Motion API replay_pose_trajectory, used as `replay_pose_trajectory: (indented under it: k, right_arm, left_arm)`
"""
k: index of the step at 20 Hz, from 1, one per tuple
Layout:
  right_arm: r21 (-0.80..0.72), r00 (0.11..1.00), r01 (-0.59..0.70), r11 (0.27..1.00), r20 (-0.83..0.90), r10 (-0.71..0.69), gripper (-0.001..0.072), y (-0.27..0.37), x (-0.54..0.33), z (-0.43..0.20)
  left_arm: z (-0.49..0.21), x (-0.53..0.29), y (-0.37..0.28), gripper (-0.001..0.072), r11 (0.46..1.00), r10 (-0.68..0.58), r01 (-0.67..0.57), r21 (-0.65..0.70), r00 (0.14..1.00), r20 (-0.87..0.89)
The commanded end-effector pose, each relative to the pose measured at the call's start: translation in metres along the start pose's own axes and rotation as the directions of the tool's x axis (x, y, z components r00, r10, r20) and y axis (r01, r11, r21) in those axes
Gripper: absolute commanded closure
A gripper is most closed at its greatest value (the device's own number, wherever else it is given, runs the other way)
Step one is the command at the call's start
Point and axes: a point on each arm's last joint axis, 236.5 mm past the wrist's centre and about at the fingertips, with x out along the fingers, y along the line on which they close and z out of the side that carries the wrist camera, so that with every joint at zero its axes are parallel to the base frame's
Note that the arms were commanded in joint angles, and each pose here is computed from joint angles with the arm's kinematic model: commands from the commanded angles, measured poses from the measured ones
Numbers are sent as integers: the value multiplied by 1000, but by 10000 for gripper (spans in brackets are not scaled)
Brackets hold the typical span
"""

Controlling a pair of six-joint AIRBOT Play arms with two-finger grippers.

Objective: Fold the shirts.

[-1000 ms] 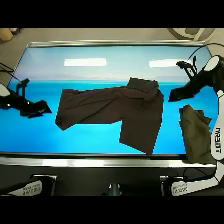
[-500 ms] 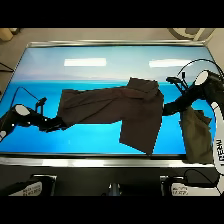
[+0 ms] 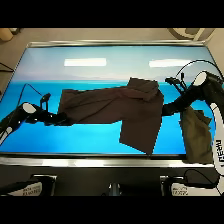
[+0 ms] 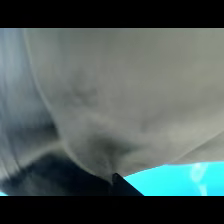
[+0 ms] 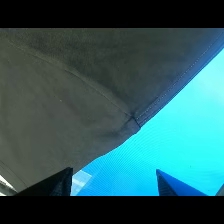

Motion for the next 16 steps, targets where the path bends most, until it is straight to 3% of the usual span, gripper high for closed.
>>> replay_pose_trajectory:
  k: [1, 6, 13, 14, 15, 16]
  right_arm:
    - [-1, 1000, 2, 1000, 3, -2, 181, 0, 0, 1]
    - [-1, 1000, 6, 1000, 8, -6, 181, -1, 0, 2]
    - [0, 1000, -3, 1000, 5, 3, 181, 1, 0, 1]
    - [0, 1000, -5, 1000, 6, 5, 181, 2, 0, 2]
    - [0, 1000, -6, 1000, 8, 6, 181, 2, 0, 2]
    - [0, 1000, -6, 1000, 8, 6, 181, 2, 0, 2]
  left_arm:
    - [42, -39, -12, 681, 996, -21, 13, 87, 995, 92]
    - [119, -88, -6, 681, 997, -8, -18, 78, 947, 323]
    - [67, 6, 38, 665, 992, -11, 10, -128, 1000, -11]
    - [61, 8, 39, 553, 991, -16, 11, -134, 999, -39]
    - [61, 5, 40, 366, 990, -18, 13, -139, 999, -41]
    - [64, -3, 42, 259, 990, -21, 16, -142, 999, -33]
